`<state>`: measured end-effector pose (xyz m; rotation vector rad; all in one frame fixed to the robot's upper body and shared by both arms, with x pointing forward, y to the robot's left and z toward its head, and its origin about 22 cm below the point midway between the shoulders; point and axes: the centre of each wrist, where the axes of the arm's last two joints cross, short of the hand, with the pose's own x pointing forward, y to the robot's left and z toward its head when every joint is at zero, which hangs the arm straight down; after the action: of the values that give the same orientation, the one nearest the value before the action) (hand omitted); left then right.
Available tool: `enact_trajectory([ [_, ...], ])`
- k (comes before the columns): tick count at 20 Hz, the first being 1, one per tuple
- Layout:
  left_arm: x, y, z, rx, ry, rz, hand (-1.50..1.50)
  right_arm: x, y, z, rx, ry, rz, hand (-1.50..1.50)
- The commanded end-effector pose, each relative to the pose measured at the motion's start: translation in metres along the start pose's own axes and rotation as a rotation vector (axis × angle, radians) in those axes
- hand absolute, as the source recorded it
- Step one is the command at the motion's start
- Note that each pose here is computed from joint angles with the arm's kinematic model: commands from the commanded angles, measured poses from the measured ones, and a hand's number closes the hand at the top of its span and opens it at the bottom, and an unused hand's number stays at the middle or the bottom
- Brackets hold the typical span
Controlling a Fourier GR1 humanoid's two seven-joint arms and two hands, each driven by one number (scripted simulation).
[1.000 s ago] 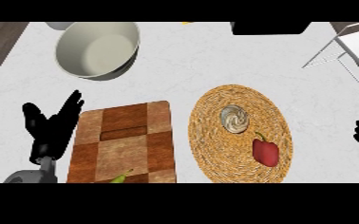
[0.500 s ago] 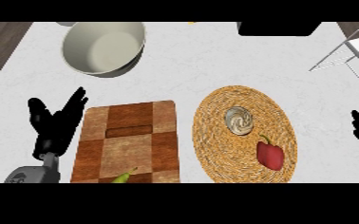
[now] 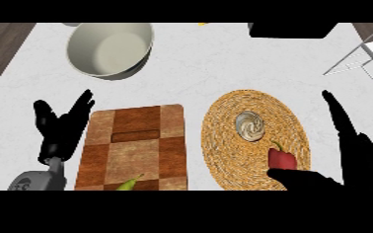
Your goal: Pick the cupcake from the placemat and place it in the tiered shelf
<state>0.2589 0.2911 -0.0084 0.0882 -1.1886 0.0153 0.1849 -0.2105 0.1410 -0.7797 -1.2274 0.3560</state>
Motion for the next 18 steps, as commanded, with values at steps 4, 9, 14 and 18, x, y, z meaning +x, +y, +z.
enact_trajectory([
  [4,-0.024,-0.013,0.009,0.000,0.085,0.022,0.00,0.033,0.027,-0.017,0.060,0.098,0.120,-1.50],
  [9,-0.014,0.001,0.006,0.016,0.069,0.013,0.00,0.030,0.073,-0.014,0.051,0.185,0.151,-1.50],
  [14,-0.024,0.009,0.005,0.011,0.070,0.022,0.00,0.022,0.082,-0.018,0.010,0.201,0.190,-1.50],
  [18,-0.007,0.018,0.011,0.019,0.083,0.024,0.00,0.039,0.091,-0.022,0.007,0.200,0.188,-1.50],
])
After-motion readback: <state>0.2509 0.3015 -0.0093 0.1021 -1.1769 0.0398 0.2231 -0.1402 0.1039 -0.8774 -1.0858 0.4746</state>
